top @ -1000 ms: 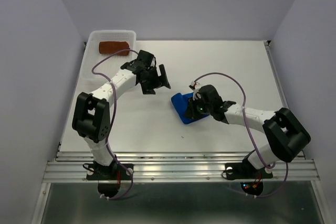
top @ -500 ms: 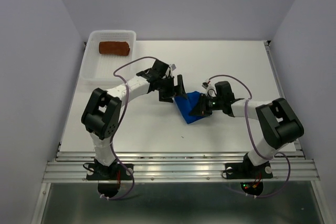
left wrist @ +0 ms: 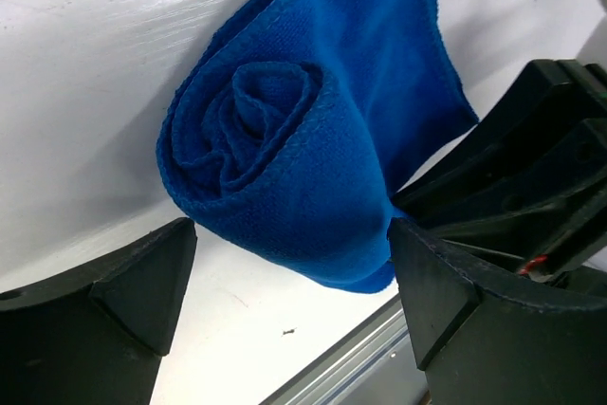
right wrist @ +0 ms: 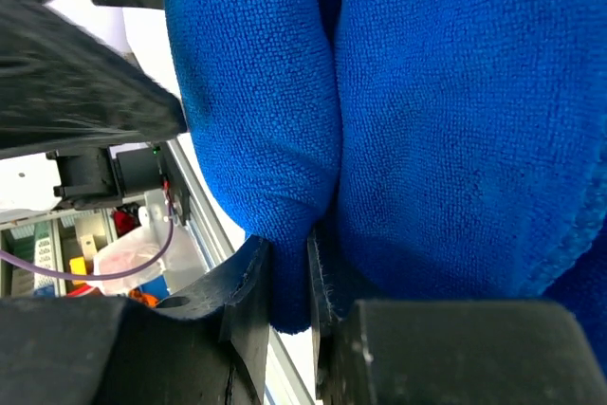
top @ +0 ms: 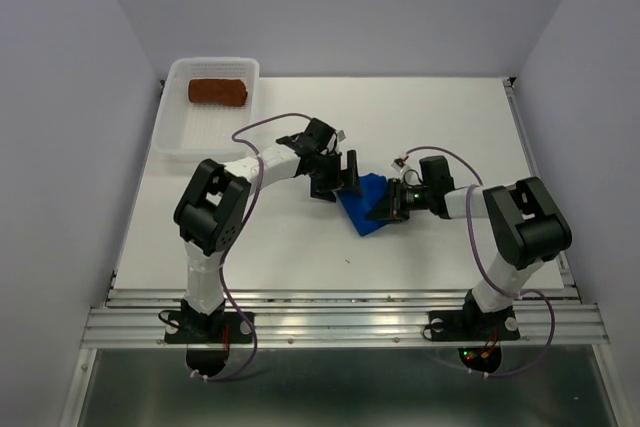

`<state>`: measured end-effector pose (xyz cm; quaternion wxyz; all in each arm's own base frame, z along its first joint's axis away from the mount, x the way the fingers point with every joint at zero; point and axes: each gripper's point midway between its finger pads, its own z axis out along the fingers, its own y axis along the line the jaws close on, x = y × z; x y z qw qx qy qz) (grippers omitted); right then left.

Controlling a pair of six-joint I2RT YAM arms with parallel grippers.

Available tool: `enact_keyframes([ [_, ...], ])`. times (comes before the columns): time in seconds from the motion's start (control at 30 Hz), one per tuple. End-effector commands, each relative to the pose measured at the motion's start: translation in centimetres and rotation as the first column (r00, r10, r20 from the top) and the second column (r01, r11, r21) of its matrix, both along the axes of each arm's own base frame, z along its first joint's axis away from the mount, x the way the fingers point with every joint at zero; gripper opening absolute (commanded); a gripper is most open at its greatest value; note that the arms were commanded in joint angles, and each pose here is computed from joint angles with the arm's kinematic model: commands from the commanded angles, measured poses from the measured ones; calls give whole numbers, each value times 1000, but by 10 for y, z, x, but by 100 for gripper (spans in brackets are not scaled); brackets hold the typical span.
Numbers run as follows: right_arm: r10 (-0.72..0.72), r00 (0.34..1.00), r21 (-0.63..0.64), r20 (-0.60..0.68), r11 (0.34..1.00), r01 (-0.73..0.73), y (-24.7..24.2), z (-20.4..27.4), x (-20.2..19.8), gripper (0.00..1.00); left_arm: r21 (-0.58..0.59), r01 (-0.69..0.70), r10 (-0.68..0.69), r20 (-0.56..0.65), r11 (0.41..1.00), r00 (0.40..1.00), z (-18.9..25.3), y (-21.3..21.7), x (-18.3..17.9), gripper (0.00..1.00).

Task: Roll the towels
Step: Roll the towel

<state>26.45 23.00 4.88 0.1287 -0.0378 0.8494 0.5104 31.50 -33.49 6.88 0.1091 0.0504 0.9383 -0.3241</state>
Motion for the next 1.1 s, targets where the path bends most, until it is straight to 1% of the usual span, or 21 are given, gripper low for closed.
enact_keyframes([
  [0.0, -35, 999, -36, 8, 999, 35, -12, -12, 7, 22, 1, 13, -14, 29, 1000, 999, 9, -5, 8, 92],
  [0.1, -45, 999, -35, 25, 998, 46, -14, -8, 13, 27, 27, 8, -9, 31, 1000, 999, 5, -5, 11, 83],
  [0.17, -22, 998, -23, 58, 999, 24, -13, -3, 12, 35, 53, 2, -3, 21, 999, 1000, -1, -5, 12, 74],
  [0.23, -6, 995, -8, 100, 1000, 7, -12, 8, 12, 43, 62, 6, -6, 7, 998, 1000, -3, -7, 12, 58],
  [0.27, 5, 990, 1, 140, 1000, -5, -12, 16, 10, 45, 73, 4, -5, 6, 997, 1000, -7, -8, 13, 55],
  [0.3, 5, 990, -5, 142, 1000, -4, -13, 14, 10, 46, 72, 3, -4, 5, 997, 1000, -7, -9, 14, 55],
  [0.33, 3, 984, -1, 177, 1000, -3, -13, 24, 10, 48, 90, -7, 7, 6, 996, 1000, -10, -8, 15, 54],
  [0.4, 0, 978, 2, 210, 1000, -1, -14, 33, 10, 52, 112, -4, 5, -8, 994, 1000, -14, -8, 17, 51],
  [0.43, 1, 968, -1, 250, 1000, -1, -15, 44, 10, 56, 129, -6, 8, -15, 992, 1000, -19, -7, 18, 49],
  [0.47, 3, 962, -11, 273, 1000, 0, -16, 48, 10, 59, 139, -8, 11, -15, 990, 1000, -19, -7, 18, 49],
  [0.53, -4, 945, -71, 328, 997, 29, -19, 57, 17, 62, 164, -15, 18, -18, 986, 1000, -18, -5, 20, 49],
  [0.57, 5, 925, -169, 380, 983, 64, -24, 56, 18, 63, 170, -19, 22, -14, 985, 1000, -17, -6, 21, 49],
  [0.63, 0, 908, -263, 420, 957, 122, -29, 58, 22, 64, 193, -29, 32, -13, 981, 999, -16, -3, 21, 49],
  [0.67, 1, 883, -311, 469, 936, 164, -29, 65, 27, 64, 204, -28, 32, -17, 979, 999, -15, -4, 21, 49],
  [0.73, 21, 860, -348, 509, 919, 183, -27, 71, 29, 65, 214, -23, 28, -17, 977, 999, -15, -4, 21, 49],
  [0.77, 50, 839, -397, 542, 895, 203, -22, 74, 30, 66, 219, -24, 29, -20, 975, 999, -14, -6, 21, 49],
  [0.83, 95, 818, -443, 567, 873, 205, -15, 75, 30, 67, 227, -21, 28, -26, 974, 999, -15, -7, 20, 49],
  [0.87, 106, 802, -473, 588, 849, 235, -16, 74, 34, 67, 231, -22, 30, -29, 973, 999, -15, -7, 20, 49],
  [0.93, 147, 780, -490, 609, 843, 224, -2, 76, 32, 67, 232, -24, 32, -29, 973, 999, -13, -7, 20, 49],
  [1.0, 162, 756, -521, 634, 812, 262, -1, 76, 38, 68, 231, -30, 38, -29, 973, 999, -12, -7, 21, 49],
  [1.07, 226, 747, -564, 625, 793, 232, 7, 68, 34, 69, 230, -29, 37, -31, 973, 999, -11, -8, 20, 49],
])
